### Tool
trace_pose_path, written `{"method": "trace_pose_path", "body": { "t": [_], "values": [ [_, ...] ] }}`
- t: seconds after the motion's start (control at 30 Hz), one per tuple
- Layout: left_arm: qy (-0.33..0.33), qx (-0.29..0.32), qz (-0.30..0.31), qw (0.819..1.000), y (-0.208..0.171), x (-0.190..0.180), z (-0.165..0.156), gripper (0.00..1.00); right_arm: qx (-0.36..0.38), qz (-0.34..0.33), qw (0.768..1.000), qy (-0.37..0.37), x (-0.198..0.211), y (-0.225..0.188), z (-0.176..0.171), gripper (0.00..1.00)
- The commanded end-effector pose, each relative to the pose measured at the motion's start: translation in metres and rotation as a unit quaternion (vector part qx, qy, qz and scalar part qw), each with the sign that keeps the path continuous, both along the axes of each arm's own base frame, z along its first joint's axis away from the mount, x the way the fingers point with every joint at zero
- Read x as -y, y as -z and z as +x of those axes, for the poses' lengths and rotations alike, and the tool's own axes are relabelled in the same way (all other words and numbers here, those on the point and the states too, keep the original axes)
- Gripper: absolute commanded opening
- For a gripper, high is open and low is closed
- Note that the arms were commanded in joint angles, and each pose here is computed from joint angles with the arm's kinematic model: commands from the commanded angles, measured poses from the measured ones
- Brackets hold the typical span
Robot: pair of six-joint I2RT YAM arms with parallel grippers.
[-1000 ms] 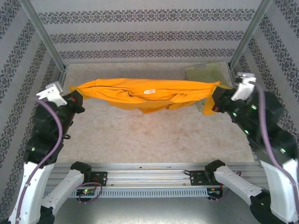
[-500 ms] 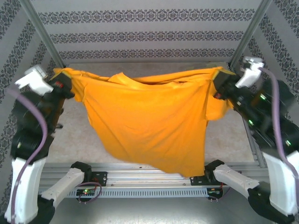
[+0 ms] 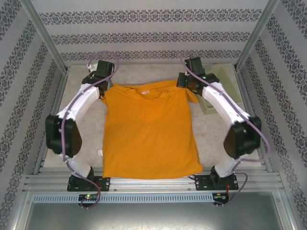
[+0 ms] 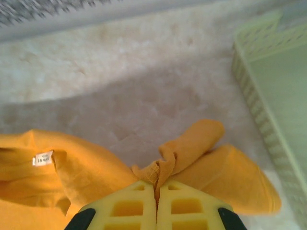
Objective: Fold the inside-out t-shirt
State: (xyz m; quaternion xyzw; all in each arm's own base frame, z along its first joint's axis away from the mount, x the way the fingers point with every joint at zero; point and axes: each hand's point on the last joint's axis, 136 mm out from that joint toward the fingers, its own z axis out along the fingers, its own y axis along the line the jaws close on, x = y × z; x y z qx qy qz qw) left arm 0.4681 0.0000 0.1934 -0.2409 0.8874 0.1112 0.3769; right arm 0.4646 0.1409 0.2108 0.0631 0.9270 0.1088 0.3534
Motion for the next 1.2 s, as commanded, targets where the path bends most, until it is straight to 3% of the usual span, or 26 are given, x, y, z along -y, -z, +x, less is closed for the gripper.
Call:
{"method": "trace_pose_path", "body": {
  "t": [0.0, 0.37, 0.67, 0.7, 0.73, 0.77, 0.83, 0.9, 1.0, 1.17],
  "values": [
    [-0.022, 0.017, -0.004, 1.0, 0.012, -0.014, 0.032, 0.0, 0.009, 0.028, 0.999, 0.014, -0.003, 0.008, 0.041, 0.0],
    [-0.018, -0.018, -0.018, 1.0, 0.081, -0.03, 0.111, 0.0, -0.033, 0.01, 0.998, 0.048, 0.004, 0.067, 0.135, 0.0],
    [-0.01, 0.0, -0.042, 0.999, 0.093, -0.034, 0.16, 0.0, -0.004, 0.036, 0.996, 0.079, 0.022, 0.07, 0.183, 0.0],
    [-0.004, 0.006, -0.047, 0.999, 0.091, -0.033, 0.166, 0.0, 0.0, 0.04, 0.996, 0.079, 0.023, 0.068, 0.186, 0.06],
    [0.003, 0.006, -0.052, 0.999, 0.091, -0.031, 0.171, 0.0, 0.004, 0.041, 0.996, 0.081, 0.026, 0.065, 0.188, 0.18],
    [0.011, 0.01, -0.056, 0.998, 0.086, -0.028, 0.176, 0.05, 0.009, 0.041, 0.996, 0.08, 0.027, 0.06, 0.188, 0.3],
    [0.03, 0.01, -0.063, 0.997, 0.079, -0.023, 0.182, 0.27, 0.017, 0.036, 0.996, 0.076, 0.029, 0.047, 0.186, 0.52],
    [0.044, 0.014, -0.067, 0.997, 0.061, -0.019, 0.183, 0.46, 0.022, 0.027, 0.997, 0.066, 0.03, 0.032, 0.18, 0.65],
    [0.048, 0.008, -0.076, 0.996, 0.034, -0.016, 0.169, 0.62, 0.018, 0.008, 0.999, 0.04, 0.026, 0.009, 0.16, 0.73],
    [0.054, -0.036, -0.105, 0.992, 0.009, 0.0, 0.121, 0.73, 0.023, -0.023, 0.999, 0.006, 0.008, -0.019, 0.104, 0.75]
  ]
}}
